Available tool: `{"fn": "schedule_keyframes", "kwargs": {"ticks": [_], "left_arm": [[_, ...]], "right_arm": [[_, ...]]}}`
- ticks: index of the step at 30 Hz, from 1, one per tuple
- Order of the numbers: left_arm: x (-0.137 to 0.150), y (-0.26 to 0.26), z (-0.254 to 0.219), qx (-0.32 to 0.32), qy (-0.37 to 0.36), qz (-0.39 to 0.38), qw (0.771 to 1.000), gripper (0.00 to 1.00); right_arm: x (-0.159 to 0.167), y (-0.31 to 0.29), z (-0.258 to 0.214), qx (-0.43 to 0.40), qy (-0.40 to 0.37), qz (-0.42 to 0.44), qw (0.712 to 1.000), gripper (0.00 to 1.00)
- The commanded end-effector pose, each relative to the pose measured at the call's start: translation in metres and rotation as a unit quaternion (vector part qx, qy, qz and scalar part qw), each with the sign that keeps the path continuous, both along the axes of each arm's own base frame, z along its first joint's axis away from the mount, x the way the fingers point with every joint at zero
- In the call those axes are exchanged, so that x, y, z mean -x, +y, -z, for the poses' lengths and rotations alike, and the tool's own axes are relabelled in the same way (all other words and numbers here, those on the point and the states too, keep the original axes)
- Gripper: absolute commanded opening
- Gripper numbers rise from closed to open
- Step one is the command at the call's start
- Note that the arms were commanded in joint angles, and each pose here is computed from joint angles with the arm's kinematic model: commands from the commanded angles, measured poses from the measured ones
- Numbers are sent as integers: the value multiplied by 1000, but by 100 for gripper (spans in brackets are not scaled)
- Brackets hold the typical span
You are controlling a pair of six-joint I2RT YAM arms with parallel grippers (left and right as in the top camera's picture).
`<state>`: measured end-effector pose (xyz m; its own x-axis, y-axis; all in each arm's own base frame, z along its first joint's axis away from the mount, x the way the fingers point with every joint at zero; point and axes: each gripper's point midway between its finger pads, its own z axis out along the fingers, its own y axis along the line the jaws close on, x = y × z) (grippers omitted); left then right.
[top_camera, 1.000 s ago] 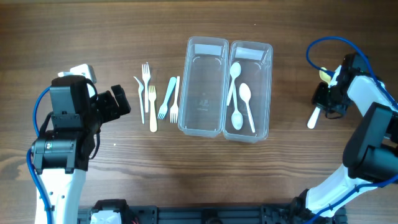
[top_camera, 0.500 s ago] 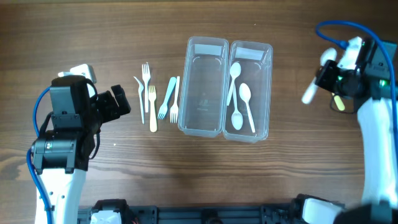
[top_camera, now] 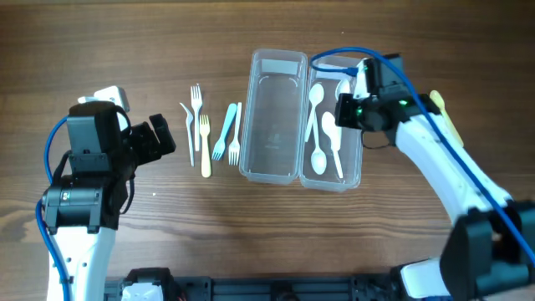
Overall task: Pack container
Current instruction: 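Drop the spoons into the right container, then grasp the last yellow spoon with the right gripper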
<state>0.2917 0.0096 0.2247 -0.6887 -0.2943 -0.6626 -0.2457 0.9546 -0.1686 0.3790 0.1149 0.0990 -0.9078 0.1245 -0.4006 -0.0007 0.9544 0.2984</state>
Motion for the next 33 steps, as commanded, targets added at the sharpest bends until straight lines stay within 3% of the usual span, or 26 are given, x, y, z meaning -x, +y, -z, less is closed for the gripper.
{"fn": "schedule_keyframes", "kwargs": {"ticks": [1,4,8,11,19,24,27,33], "left_arm": [[-2,4,-8,-6,-10,-4,1000,100],[-2,4,-8,-6,-10,-4,1000,100],[-2,4,-8,-6,-10,-4,1000,100],[-2,4,-8,-6,-10,-4,1000,100],[-2,4,-8,-6,-10,-4,1000,100],[-2,4,-8,-6,-10,-4,1000,100],[-2,4,-8,-6,-10,-4,1000,100],[-2,4,-8,-6,-10,-4,1000,100]], "right_arm": [[-11,4,-15,11,-37,-21,999,41],[-24,-5,-61,12,-101,-22,995,57],[-39,-74,-119,56,-187,72,978,59],[-40,-136,-124,100,-194,138,966,59],[-37,-268,-40,166,-94,205,960,59],[-39,-274,31,144,-37,136,980,71],[-39,-275,55,161,-20,91,983,71],[-44,-284,76,175,-12,93,980,68]]}}
